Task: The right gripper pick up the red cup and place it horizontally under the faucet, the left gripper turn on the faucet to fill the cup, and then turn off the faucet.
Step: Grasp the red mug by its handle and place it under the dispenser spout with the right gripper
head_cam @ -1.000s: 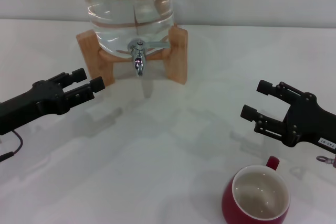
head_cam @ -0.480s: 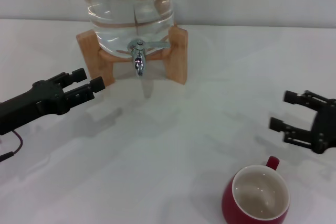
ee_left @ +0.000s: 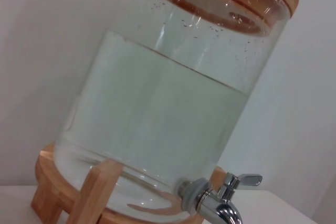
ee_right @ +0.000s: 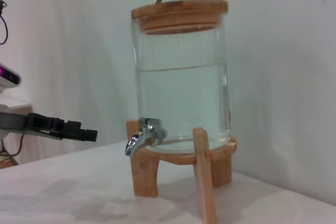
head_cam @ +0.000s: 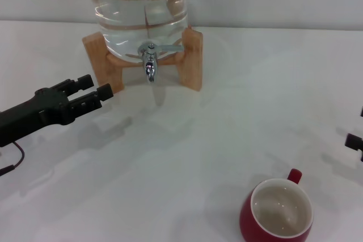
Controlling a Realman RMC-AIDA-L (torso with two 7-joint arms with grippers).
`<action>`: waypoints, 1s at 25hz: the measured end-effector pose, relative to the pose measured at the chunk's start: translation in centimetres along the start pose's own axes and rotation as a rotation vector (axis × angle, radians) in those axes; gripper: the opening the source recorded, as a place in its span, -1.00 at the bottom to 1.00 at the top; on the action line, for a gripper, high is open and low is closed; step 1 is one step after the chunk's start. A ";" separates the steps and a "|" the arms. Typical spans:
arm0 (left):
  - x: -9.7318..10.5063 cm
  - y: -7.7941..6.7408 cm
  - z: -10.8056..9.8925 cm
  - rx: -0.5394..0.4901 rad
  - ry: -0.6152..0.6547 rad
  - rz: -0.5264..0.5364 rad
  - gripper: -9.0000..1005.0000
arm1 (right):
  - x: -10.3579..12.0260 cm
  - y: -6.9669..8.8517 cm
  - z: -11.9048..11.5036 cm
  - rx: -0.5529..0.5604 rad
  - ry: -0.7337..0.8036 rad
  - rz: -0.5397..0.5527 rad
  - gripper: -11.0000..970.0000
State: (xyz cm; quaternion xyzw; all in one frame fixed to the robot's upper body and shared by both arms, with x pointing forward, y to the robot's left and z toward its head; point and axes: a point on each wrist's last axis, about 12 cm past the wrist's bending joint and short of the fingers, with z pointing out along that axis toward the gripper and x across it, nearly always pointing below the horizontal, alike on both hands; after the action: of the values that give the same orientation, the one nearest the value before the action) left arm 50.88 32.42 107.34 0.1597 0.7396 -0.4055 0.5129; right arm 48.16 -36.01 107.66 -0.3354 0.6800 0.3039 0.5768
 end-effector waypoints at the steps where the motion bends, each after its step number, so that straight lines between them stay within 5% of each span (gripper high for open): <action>1: 0.0 0.0 0.0 -0.001 0.000 -0.001 0.58 | 0.2 0.2 -0.5 0.007 -0.001 -0.003 0.58; 12: -0.4 0.0 0.4 0.011 0.001 0.009 0.58 | 3.5 3.0 -1.3 0.007 0.062 -0.019 0.58; 25: -0.5 0.0 0.7 0.017 0.007 0.014 0.58 | 4.2 3.9 0.6 -0.032 0.064 -0.005 0.40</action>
State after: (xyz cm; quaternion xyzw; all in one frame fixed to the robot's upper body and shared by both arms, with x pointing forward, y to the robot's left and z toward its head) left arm 51.55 31.99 107.73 0.1707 0.7366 -0.4078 0.5119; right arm 44.94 -33.70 103.57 -0.3559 0.6922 0.3023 0.5502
